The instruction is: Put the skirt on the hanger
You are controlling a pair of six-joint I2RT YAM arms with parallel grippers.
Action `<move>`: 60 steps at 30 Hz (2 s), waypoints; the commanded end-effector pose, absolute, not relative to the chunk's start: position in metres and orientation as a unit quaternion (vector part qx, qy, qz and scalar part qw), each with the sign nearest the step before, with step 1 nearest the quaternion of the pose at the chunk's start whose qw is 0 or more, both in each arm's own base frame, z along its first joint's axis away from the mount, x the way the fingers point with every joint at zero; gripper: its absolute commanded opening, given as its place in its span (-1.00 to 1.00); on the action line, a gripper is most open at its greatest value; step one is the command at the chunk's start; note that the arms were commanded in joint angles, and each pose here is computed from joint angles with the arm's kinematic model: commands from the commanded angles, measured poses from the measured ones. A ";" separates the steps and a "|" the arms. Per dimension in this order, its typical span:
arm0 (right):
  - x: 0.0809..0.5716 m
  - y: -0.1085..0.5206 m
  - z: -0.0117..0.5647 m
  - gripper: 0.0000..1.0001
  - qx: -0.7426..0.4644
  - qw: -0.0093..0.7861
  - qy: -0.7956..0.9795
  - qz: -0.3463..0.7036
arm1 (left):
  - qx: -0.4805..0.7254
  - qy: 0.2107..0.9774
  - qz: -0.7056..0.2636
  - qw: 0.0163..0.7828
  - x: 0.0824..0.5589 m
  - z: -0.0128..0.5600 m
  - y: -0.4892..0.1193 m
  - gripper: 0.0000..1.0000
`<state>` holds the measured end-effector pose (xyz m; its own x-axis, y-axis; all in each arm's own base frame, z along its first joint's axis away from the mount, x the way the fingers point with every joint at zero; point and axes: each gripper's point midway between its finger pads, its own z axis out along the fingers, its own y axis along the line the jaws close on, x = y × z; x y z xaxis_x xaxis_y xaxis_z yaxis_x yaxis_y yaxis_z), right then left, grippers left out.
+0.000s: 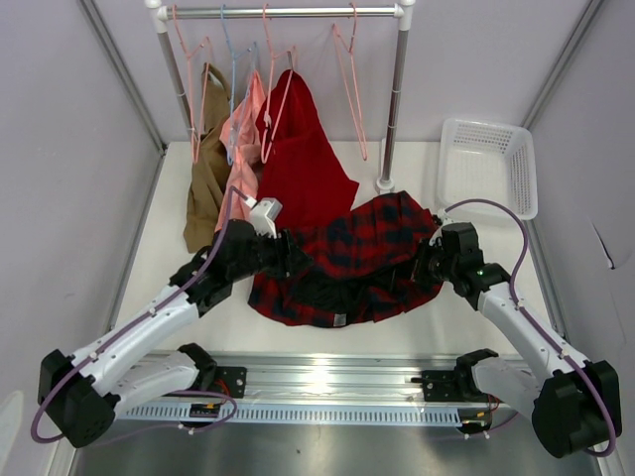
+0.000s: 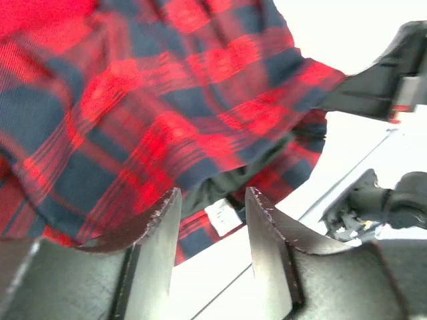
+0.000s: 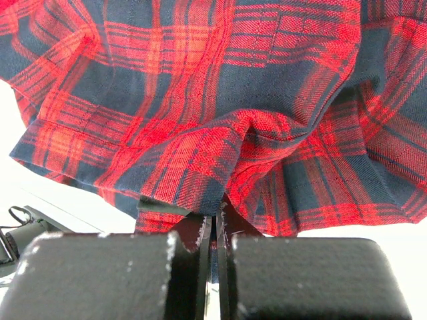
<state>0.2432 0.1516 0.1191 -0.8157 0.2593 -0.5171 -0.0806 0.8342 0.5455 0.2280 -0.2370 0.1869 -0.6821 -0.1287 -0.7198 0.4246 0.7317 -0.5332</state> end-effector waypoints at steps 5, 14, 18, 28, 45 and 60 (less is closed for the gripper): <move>0.250 0.158 0.144 -1.00 0.030 0.328 0.896 0.299 | 0.125 0.759 -0.399 0.500 0.230 0.312 -0.248 0.07; 0.245 0.160 0.138 -1.00 0.028 0.321 0.898 0.299 | 0.010 0.703 -0.290 0.649 0.335 0.426 -0.267 0.23; 0.247 0.161 0.138 -1.00 0.026 0.322 0.898 0.299 | -0.054 0.646 -0.274 0.710 0.373 0.489 -0.271 0.36; 0.249 0.165 0.135 -1.00 0.020 0.318 0.898 0.305 | -0.084 0.606 -0.169 0.773 0.455 0.512 -0.304 0.50; 0.250 0.170 0.127 -1.00 0.008 0.313 0.897 0.312 | -0.074 0.614 -0.031 0.786 0.519 0.468 -0.312 0.46; 0.251 0.169 0.126 -1.00 0.002 0.314 0.896 0.313 | -0.065 0.607 -0.042 0.791 0.531 0.477 -0.300 -0.08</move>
<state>0.2439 0.1645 0.1163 -0.8252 0.2118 -0.5236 -0.1412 0.8202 0.5544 0.5359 -0.3139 0.4359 0.1848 -0.0886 -0.9788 -0.0281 0.9950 -0.0954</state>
